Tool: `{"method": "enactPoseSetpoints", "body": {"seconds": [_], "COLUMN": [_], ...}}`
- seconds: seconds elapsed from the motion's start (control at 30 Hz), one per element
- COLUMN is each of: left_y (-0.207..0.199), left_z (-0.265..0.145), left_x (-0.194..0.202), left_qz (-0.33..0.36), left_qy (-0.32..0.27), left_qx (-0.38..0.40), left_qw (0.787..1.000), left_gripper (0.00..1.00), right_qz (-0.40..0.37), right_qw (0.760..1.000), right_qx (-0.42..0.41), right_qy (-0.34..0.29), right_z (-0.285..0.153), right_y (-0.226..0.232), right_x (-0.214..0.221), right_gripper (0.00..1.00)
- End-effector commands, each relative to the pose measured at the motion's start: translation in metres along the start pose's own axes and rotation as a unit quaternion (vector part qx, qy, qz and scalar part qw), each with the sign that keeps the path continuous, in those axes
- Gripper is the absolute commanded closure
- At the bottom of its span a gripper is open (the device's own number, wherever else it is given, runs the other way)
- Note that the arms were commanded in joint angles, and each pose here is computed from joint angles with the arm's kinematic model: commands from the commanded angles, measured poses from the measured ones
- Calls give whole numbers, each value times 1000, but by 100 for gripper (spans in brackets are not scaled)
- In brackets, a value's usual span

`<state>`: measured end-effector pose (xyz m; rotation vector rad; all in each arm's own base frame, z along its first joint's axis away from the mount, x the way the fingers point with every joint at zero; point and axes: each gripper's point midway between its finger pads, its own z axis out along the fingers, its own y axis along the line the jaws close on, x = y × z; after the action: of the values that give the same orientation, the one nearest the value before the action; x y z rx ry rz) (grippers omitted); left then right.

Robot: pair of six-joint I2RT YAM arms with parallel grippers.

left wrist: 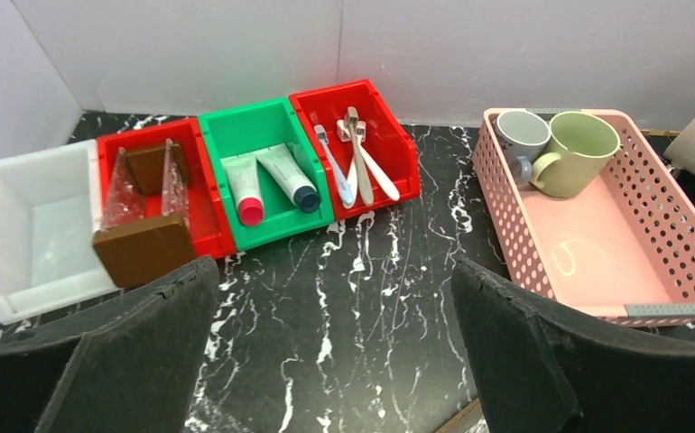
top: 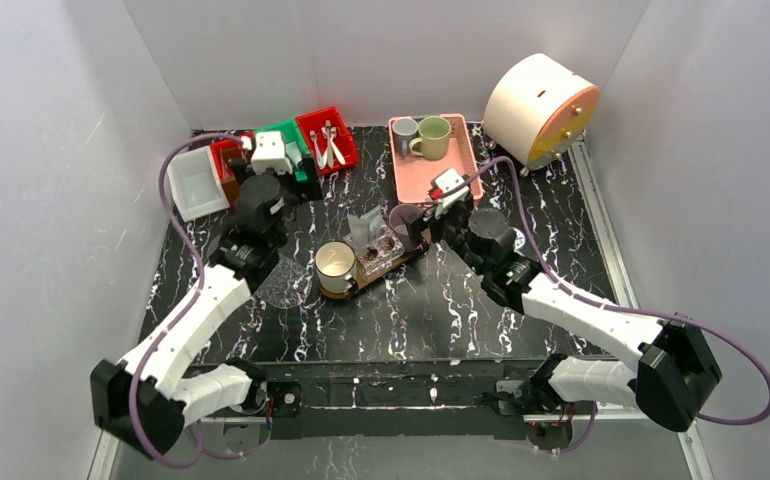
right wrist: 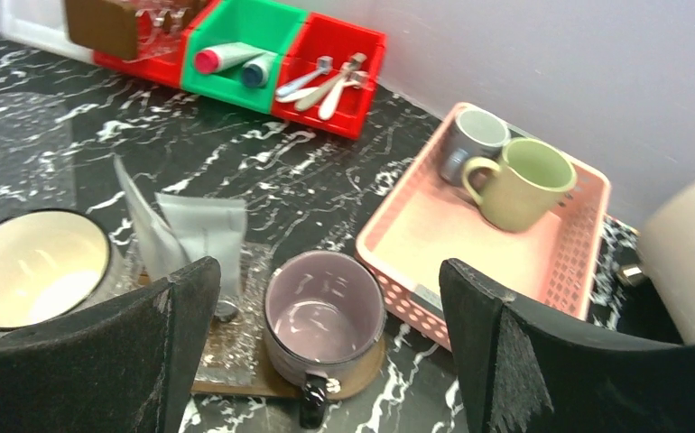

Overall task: Prepare toiletry sets of a toothbrush and toothpaste on the tray
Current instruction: Pick up the toothbrush from the storage box.

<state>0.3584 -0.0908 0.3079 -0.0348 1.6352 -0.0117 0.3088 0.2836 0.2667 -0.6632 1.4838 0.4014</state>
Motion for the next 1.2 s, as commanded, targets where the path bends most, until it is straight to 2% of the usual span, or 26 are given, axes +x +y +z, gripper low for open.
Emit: {"method": "enactPoseSetpoints", "body": {"seconds": [0.0,0.27,0.4,0.57,0.93,1.1,1.17], "left_y": [-5,-27,-35,-36,-37,-40,-40], "left_z": [27,94,128,164,233,254,260], "left_x": [12,57,71,85,123,135,143], "left_qz": [-28,7,25,45,62,78,83], "left_qy": [52,142,165,183,200,197,199], "left_qx": [-35,-69,-78,-90,-98,-96,-97], "left_qw": [998,987,983,978,973,973,972], "left_gripper": [2,8,13,19,42,56,58], "right_qz": [25,26,22,18,5,-4,-6], "right_qw": [993,987,986,986,985,985,986], "right_qx": [92,136,145,149,161,161,161], "right_qy": [-68,-81,-81,-79,-65,-53,-49], "right_z": [-18,-35,-37,-37,-34,-29,-28], "right_y": [-33,-49,-53,-54,-57,-56,-56], "right_x": [-25,-20,-20,-16,-6,1,3], "right_gripper": [1,1,1,1,1,1,1]}}
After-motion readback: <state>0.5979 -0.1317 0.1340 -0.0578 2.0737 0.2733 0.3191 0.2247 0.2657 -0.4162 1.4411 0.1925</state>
